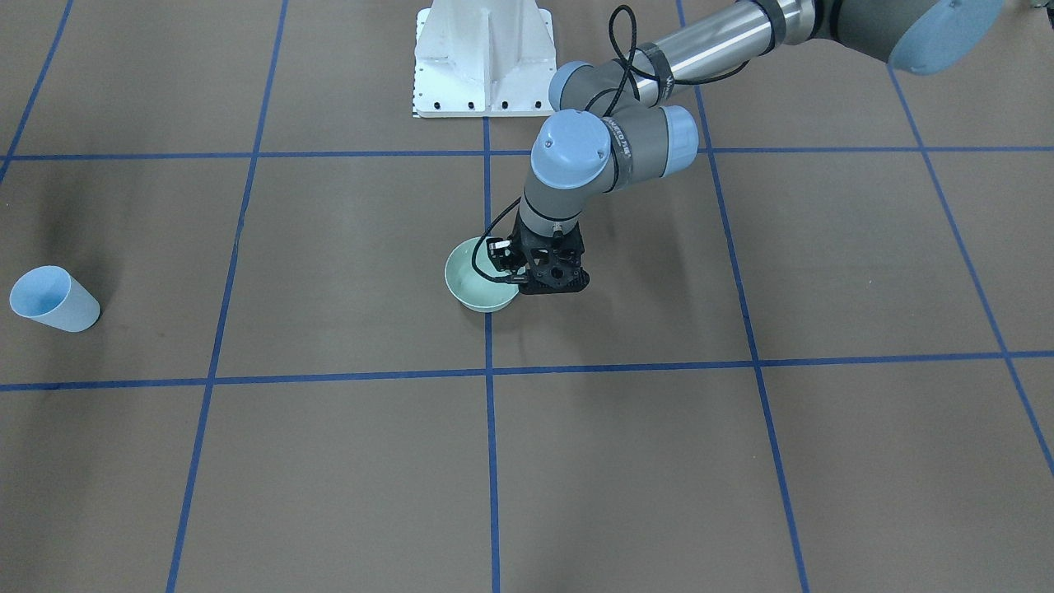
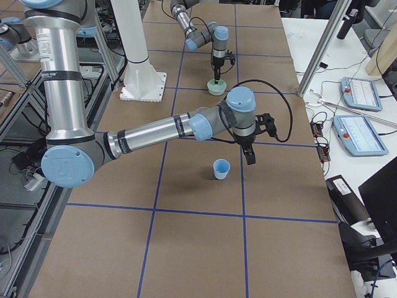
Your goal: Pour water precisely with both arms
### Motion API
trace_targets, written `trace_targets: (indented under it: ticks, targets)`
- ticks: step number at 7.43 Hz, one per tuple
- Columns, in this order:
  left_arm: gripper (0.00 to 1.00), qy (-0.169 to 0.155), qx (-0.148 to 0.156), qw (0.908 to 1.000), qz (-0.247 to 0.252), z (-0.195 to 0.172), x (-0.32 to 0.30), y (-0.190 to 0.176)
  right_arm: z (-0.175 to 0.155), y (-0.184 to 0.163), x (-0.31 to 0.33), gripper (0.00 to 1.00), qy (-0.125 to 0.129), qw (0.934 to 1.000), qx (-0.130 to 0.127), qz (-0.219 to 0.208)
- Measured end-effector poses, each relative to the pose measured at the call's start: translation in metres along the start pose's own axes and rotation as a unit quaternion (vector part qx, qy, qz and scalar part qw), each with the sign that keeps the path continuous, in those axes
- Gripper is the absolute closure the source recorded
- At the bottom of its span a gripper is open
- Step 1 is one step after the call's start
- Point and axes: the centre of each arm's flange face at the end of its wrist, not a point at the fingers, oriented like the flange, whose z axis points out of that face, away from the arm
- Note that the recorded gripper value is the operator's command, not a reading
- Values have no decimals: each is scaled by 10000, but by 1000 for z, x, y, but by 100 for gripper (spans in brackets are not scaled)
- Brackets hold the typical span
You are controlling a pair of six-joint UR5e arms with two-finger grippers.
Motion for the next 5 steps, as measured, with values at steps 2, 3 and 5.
trace_targets:
  ticks: [2,3,5]
  targets:
    - [100,57,3,10000,26,-7,0,-2,-1,-1,-1,1,1,10000,-2,2]
    - [100,146,8,9999,41,-22,-7,-12,-1,-1,-1,1,6,10000,-2,8]
    - [100,289,-25,9993,223,-61,-74,-38,-1,-2,0,1,16,10000,-7,20]
